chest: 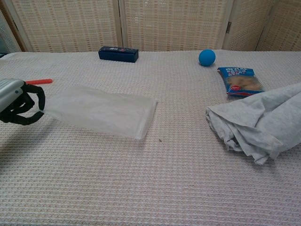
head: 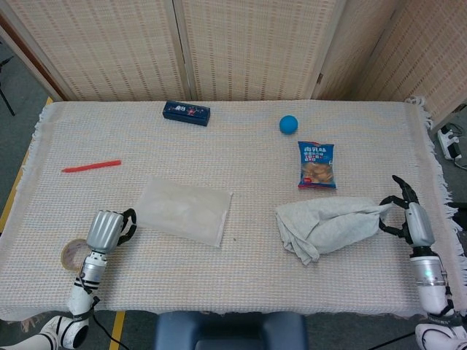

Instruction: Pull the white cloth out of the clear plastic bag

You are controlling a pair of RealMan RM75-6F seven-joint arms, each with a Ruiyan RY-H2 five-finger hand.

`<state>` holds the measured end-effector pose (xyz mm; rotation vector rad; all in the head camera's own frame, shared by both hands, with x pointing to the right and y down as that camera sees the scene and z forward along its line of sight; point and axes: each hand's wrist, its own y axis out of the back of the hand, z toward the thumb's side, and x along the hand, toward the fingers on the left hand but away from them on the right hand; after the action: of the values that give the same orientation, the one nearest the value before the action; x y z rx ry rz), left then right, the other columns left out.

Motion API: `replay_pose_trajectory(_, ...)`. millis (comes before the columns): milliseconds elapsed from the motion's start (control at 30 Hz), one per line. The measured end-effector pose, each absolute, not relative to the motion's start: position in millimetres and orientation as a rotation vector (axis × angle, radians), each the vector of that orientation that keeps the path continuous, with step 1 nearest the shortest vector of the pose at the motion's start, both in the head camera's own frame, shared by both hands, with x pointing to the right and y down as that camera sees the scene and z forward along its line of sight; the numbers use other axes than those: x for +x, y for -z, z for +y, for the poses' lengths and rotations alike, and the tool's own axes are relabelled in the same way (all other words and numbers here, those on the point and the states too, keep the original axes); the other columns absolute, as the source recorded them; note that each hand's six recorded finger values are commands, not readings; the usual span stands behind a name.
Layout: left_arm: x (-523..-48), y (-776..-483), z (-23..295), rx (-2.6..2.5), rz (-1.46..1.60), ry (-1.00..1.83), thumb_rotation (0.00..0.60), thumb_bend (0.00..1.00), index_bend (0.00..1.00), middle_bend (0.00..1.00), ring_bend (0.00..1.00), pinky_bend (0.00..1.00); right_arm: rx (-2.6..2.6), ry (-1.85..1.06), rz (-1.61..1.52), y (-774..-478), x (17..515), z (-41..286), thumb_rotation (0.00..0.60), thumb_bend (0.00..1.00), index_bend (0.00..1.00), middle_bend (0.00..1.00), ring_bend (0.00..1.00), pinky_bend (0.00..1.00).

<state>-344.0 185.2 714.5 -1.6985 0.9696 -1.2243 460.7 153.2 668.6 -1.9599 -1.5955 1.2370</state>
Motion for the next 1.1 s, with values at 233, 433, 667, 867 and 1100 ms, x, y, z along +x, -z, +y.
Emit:
replay_pose_trajectory(233,-347,-715,192,-1.725,0.961,1.223,0.6,0.33,0.51,1.0,1.0,1.0,-1.966,-1.247,-1.585,-666,463,157,0.6,0.57,0.52,0.0,0.0,0.0)
replay_pose_trajectory(433,-342,-707,192,-1.757,0.965,1.208,0.6,0.06,0.17,0.78,0.79,0.98,-1.975,-1.282,-1.52,-667,461,160,0.6,0.37,0.06,0.0,0.0,0.0)
replay_pose_trajectory(667,-339,-684,186,-1.808,0.998,1.205,0.6,0.09,0.12,0.34,0.27,0.43,-1.924,-1.403,-1.275,-656,459,162,0.6,0.22,0.0,0.0,0.0,0.0)
replay_pose_trajectory(867,-347,-645,177,-1.855,1.051,1.189,0.6,0.19,0.16,0.27,0.15,0.28,-1.816,-1.47,-1.015,-628,435,168,0.6,0.22,0.0,0.0,0.0,0.0)
replay_pose_trajectory(1100,-387,-613,200,-1.782,1.091,1.29,0.6,0.11,0.17,0.12,0.04,0.18,-1.632,-1.443,-0.892,-573,388,188,0.6,0.2,0.0,0.0,0.0,0.0)
